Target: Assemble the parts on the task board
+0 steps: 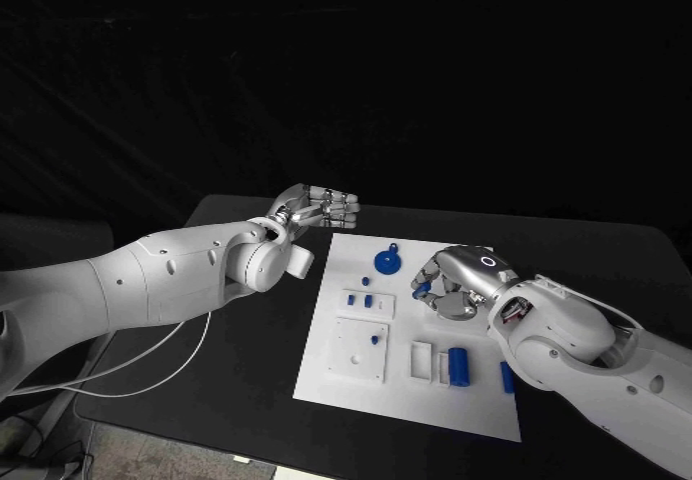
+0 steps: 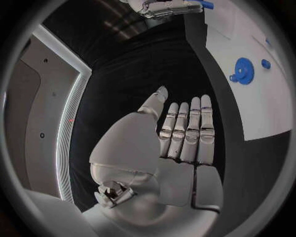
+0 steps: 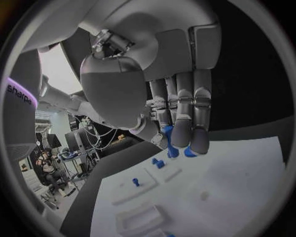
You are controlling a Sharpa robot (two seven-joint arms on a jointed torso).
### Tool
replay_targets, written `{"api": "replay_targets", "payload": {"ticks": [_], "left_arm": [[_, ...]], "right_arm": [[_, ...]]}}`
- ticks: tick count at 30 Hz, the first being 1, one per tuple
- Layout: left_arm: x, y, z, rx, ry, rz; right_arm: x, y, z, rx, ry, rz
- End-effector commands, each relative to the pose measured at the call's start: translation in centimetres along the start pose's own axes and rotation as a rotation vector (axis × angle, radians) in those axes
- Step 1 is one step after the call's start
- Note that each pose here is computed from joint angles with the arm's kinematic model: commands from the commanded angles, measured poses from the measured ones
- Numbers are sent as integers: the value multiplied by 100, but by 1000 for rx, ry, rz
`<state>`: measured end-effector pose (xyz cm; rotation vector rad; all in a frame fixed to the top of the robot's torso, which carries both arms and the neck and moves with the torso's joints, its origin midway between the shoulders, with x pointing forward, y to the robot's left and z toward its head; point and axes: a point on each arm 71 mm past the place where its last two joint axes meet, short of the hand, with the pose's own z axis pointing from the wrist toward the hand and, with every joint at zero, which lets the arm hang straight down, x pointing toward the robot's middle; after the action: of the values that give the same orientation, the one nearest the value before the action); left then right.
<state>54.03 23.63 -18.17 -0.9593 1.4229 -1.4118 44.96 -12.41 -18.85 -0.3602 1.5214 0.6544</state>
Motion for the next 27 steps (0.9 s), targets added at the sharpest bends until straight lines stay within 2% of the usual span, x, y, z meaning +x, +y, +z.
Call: {"api": "replay_targets", "payload": {"ticks": [1,9,16,21,27], "left_arm": [[26,-12,11,8,14,-9],[70,-13,37,10,19,-11],[113,-15,57,13,26,-12],[131,-16,64,14,29,-14],[144,-15,68,13,34,-16]], "right_arm": [[-14,126,22,-53,-40,80],[186,468,93,-136,-19,111],[481,727,113,-199,40,107],[656,836,100,-224,80,99],[760,873,87,-226,108,88]]}}
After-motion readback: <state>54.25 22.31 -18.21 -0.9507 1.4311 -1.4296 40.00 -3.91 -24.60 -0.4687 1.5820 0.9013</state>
